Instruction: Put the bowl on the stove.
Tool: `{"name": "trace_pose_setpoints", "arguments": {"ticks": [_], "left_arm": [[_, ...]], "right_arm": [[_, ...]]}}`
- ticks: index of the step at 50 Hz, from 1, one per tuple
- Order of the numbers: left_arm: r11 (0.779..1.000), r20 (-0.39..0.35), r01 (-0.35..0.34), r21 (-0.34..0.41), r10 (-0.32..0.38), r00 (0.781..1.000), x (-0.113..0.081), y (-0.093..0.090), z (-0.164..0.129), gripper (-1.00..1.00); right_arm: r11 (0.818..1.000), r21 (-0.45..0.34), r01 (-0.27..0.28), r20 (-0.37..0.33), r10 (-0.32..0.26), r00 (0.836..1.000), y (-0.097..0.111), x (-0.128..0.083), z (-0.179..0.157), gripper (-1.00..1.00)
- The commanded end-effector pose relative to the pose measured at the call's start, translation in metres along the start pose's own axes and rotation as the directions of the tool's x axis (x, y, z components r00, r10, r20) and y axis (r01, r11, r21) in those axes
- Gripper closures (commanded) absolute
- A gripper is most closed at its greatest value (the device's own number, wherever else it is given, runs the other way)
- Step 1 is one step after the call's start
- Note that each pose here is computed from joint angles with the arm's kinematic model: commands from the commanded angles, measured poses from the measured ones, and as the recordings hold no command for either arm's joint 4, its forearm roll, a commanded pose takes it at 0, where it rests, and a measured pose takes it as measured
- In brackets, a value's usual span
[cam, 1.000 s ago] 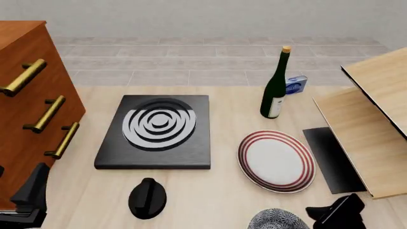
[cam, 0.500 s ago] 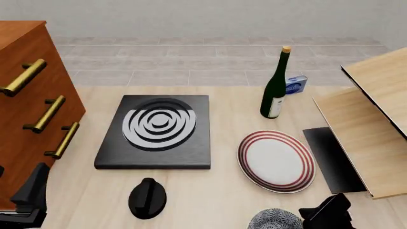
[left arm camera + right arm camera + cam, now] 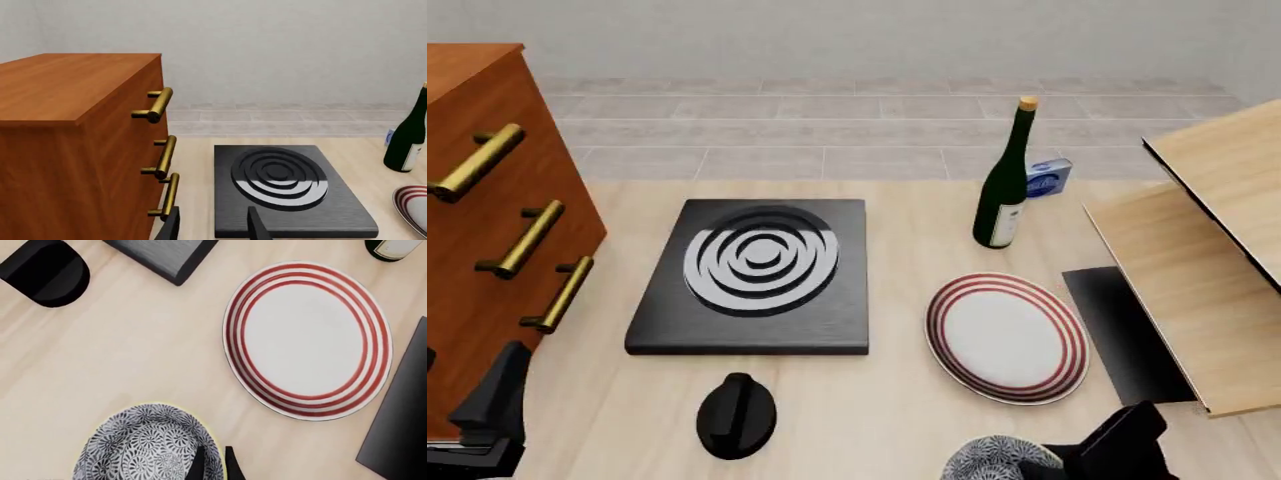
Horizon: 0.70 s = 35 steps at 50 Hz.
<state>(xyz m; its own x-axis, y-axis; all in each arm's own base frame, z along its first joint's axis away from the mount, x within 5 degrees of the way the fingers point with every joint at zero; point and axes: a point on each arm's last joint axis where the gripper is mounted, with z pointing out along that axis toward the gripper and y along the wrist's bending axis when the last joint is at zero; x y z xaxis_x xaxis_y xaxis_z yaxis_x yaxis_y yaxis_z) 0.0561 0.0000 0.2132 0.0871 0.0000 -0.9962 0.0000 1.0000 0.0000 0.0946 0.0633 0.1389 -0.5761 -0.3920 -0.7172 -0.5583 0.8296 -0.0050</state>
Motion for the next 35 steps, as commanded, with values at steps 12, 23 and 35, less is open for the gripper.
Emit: {"name": "trace_pose_setpoints", "arguments": {"ticks": [12, 23, 35], "left_arm": [[1.000, 0.000, 0.000, 0.000, 0.000, 1.000, 0.000, 0.000, 0.000, -1.00], [1.000, 0.000, 0.000, 0.000, 0.000, 1.000, 0.000, 0.000, 0.000, -1.00], [1.000, 0.000, 0.000, 0.000, 0.000, 1.000, 0.000, 0.000, 0.000, -1.00]], "right_arm": [[0.997, -0.033, 0.076, 0.015, -0.075, 0.997, 0.005, -0.001, -0.011, 1.00], [0.994, -0.031, 0.109, 0.075, -0.106, 0.992, 0.005, -0.024, -0.032, 1.00], [0.991, -0.025, 0.135, 0.132, -0.131, 0.983, 0.005, -0.045, -0.050, 1.00]]}}
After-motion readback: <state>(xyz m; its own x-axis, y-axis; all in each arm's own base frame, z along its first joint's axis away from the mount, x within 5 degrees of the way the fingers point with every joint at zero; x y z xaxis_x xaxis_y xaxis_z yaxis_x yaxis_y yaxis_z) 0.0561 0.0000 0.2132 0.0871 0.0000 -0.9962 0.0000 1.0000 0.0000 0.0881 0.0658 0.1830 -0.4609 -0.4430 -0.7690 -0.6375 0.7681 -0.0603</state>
